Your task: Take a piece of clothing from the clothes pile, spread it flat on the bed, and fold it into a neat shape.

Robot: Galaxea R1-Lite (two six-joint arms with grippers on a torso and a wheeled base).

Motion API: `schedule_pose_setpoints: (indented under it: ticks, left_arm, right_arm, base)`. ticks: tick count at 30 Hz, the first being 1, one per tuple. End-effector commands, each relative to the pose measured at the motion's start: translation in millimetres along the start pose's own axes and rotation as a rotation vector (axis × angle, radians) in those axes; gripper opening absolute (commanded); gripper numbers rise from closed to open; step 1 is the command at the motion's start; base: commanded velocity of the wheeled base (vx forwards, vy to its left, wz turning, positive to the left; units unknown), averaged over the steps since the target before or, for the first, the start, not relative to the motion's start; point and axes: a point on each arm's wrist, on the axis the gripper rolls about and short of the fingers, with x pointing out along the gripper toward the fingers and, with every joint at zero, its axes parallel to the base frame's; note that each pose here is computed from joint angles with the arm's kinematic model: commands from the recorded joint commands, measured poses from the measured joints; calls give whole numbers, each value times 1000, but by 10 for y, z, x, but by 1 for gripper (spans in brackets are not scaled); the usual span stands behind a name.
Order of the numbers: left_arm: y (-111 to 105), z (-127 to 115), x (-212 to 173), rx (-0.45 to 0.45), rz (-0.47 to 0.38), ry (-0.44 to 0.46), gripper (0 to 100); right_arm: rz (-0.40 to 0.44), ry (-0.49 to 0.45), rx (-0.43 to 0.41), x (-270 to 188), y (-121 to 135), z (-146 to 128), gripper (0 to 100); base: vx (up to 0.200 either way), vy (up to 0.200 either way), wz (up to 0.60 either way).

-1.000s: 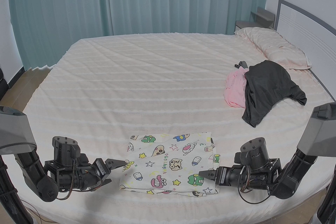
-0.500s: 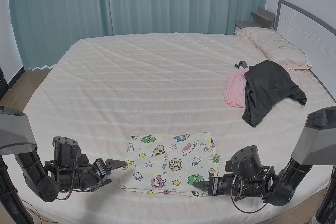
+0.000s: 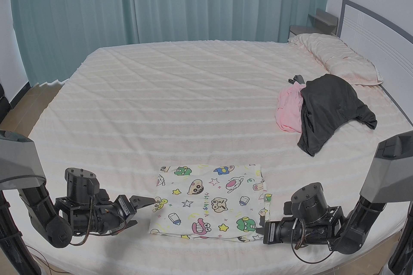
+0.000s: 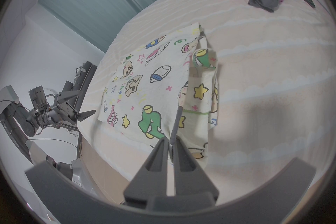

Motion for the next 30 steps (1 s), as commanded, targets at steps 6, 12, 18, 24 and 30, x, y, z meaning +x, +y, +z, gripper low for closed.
schedule_pose_setpoints:
  ticks: [6,12,18,24,30]
  left_arm:
    - [-3,1,-1,0,0,-2,100]
    - [-2,-2,2,1,1,-1,100]
    - [-2,-2,2,1,2,-3,100]
    - [1,-3,5,0,2,-1,100]
    - [1,-3,5,0,3,-2,100]
  right_arm:
    - [1,-14,-20,-209,-60,-53,0]
    - [-23,18,-22,-131,-106,-104,0]
    - [-28,20,-23,-112,-120,-102,100]
    - [30,-111,6,-237,-84,111,100]
    - [60,-202,31,-173,-39,385,100]
  base:
    - [0,0,0]
    - [0,0,0]
    - [0,0,0]
    - [0,0,0]
    - [0,0,0]
